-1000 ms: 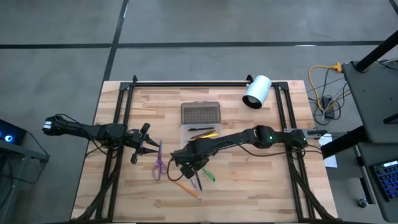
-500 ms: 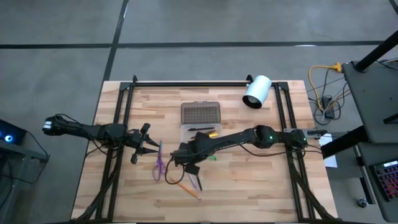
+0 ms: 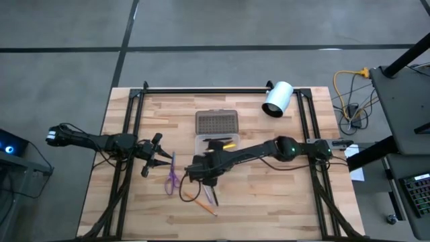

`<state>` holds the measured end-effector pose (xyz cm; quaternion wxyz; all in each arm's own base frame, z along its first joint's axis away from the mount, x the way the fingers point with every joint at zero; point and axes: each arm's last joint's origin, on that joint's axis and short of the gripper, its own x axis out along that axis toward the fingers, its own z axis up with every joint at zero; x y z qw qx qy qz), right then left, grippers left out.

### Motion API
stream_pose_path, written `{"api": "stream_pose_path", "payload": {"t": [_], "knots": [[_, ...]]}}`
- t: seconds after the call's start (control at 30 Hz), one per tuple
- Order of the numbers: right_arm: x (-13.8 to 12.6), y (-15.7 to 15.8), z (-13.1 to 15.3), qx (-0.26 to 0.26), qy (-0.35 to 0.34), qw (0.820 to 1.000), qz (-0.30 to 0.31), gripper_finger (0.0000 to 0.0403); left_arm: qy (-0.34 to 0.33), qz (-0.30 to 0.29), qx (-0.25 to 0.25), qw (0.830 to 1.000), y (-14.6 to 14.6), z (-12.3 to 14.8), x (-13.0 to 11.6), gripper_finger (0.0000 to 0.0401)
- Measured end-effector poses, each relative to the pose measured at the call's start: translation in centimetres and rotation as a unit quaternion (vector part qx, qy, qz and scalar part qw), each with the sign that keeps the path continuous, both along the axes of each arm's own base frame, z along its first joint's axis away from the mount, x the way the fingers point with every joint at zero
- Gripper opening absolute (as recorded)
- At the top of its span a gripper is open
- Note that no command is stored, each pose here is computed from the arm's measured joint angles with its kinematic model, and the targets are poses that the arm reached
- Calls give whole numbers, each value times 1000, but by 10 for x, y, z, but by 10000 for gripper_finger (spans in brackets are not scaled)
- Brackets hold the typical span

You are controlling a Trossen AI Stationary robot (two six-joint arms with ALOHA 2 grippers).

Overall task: Pick & place school supplies into a supply box
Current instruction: Put the green pen into the supply box

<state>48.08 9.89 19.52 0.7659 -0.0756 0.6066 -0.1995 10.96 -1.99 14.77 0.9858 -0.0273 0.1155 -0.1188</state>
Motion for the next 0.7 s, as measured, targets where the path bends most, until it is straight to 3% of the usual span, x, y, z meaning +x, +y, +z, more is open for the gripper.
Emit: {"api": "stream_pose_path", "payload": {"t": [0.5,0.7], "knots": [[-1,4,5,-149,9,987,68,12,0,0,0,1000,0,0,0,99],[1,-2,5,-160,11,985,67,12,0,0,0,1000,0,0,0,99]]}}
